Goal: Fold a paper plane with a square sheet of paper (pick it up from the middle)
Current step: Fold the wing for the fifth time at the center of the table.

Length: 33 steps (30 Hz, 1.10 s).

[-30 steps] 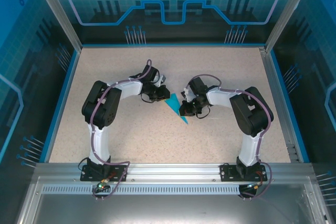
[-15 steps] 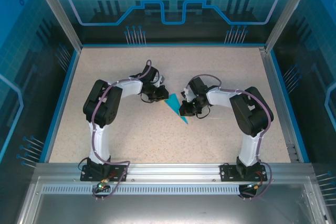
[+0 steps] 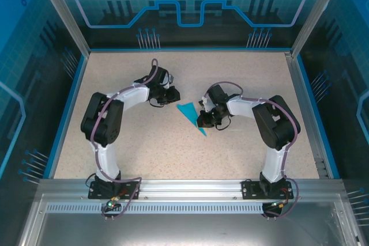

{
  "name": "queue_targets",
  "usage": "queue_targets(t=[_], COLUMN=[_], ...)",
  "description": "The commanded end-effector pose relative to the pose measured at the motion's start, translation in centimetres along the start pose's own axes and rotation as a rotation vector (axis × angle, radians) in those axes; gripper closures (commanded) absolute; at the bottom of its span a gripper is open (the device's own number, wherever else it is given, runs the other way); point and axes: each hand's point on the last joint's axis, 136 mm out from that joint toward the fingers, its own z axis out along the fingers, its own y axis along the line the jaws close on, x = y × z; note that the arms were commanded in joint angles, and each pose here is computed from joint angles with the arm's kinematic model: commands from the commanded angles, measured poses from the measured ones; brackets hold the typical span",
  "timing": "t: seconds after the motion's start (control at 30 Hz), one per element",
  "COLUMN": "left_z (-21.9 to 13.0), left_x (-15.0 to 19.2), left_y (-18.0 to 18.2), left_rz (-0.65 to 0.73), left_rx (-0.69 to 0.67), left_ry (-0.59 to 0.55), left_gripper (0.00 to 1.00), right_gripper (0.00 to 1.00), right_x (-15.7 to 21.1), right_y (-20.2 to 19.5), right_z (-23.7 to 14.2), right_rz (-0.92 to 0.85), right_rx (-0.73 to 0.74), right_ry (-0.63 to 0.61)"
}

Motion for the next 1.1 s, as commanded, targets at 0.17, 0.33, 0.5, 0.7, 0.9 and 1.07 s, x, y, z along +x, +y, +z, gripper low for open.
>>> queue_targets(t=[0.17, 0.33, 0.5, 0.7, 0.9, 1.07], left_z=[1.6, 3.5, 5.3, 5.9, 6.2, 6.2], left_x=[6.4, 8.8, 9.8, 10.7, 10.4, 9.3], left_y=[-5.8, -5.6, -4.2, -3.9, -1.6, 0.6], left_rz=[-0.024, -0.053, -0.087, -0.096, -0.077, -0.057], left_rx=[0.164, 0.144, 0.098, 0.108, -0.018, -0.127], left_ry=[0.081, 0.141, 0.194, 0.232, 0.209, 0.174], left_gripper=[0.85, 0.88, 0.89, 0.90, 0.90, 0.90], right_gripper=[0.96, 0.97, 0.97, 0.97, 0.97, 0.98], right_x=[5.8, 5.8, 6.0, 6.2, 7.1, 8.1], right_y=[-5.3, -5.4, -5.5, -5.8, -7.0, -8.3], right_z=[1.6, 1.5, 1.7, 1.9, 2.2, 2.3], right_rz=[0.128, 0.130, 0.138, 0.142, 0.145, 0.147], right_rx=[0.189, 0.191, 0.191, 0.199, 0.242, 0.294], right_ry=[0.182, 0.179, 0.182, 0.188, 0.213, 0.237])
